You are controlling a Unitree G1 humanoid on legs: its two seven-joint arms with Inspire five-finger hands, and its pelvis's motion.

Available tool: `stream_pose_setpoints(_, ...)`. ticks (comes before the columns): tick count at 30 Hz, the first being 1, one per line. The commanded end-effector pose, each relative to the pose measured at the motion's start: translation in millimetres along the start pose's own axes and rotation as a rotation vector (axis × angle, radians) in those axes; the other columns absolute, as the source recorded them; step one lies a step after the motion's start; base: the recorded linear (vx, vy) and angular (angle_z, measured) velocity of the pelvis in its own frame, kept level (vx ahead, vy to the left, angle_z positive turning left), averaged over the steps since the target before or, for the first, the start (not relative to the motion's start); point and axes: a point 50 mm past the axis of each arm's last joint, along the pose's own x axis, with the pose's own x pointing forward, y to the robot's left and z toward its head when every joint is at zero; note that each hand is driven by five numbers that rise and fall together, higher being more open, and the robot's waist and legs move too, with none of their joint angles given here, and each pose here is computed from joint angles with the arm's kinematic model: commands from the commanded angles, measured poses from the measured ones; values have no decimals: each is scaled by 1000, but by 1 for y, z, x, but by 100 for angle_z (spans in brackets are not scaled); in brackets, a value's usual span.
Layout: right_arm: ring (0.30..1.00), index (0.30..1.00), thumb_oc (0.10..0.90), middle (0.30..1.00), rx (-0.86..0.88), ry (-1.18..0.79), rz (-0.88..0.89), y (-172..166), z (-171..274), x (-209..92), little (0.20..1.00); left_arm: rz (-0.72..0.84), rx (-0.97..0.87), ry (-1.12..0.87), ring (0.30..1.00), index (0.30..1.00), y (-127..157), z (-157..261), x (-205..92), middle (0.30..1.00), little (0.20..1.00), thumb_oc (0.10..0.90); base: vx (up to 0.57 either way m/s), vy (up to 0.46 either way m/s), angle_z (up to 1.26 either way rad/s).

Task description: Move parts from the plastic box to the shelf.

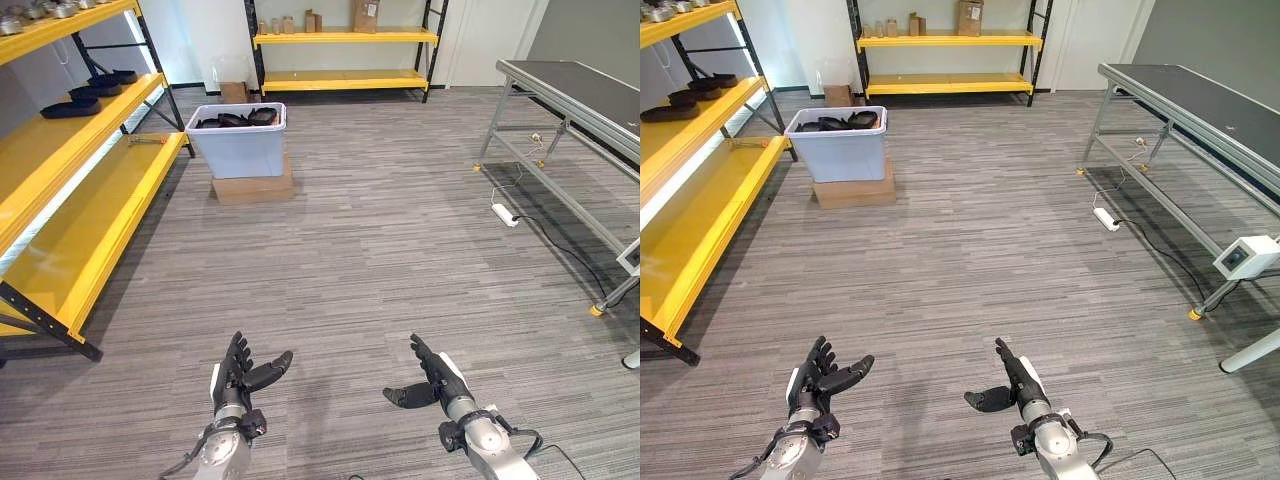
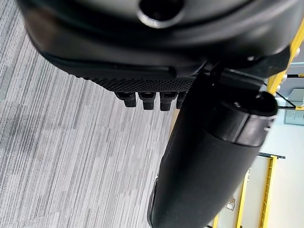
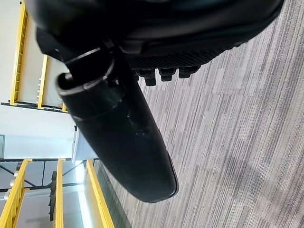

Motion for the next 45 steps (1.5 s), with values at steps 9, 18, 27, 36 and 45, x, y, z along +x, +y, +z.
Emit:
stream_pose_setpoints(9,1000,1000,900,1000,-5,-252,-2,-7,57,13,1000,-228,-93,4,1000,1000,-31,18,15,1000,1000,900,-4,23,6)
stream_pose_setpoints(18,1000,1000,900,1000,-39,-246,35,-6,58,14,1000,-162,-43,60,1000,1000,-27,8,15,1000,1000,900,9,45,-1)
stream_pose_setpoints(27,1000,1000,900,1000,-42,-232,49,-6,56,12,1000,32,113,-45,1000,1000,-8,19,17,1000,1000,900,22,50,2)
stream_pose_setpoints(36,1000,1000,900,1000,20,-206,74,-2,54,14,1000,187,172,-135,1000,1000,15,34,20,1000,1000,900,34,45,10)
stream_pose_setpoints(45,1000,1000,900,1000,83,-198,88,5,63,22,1000,-6,217,-80,1000,1000,-11,36,28,1000,1000,900,58,216,12)
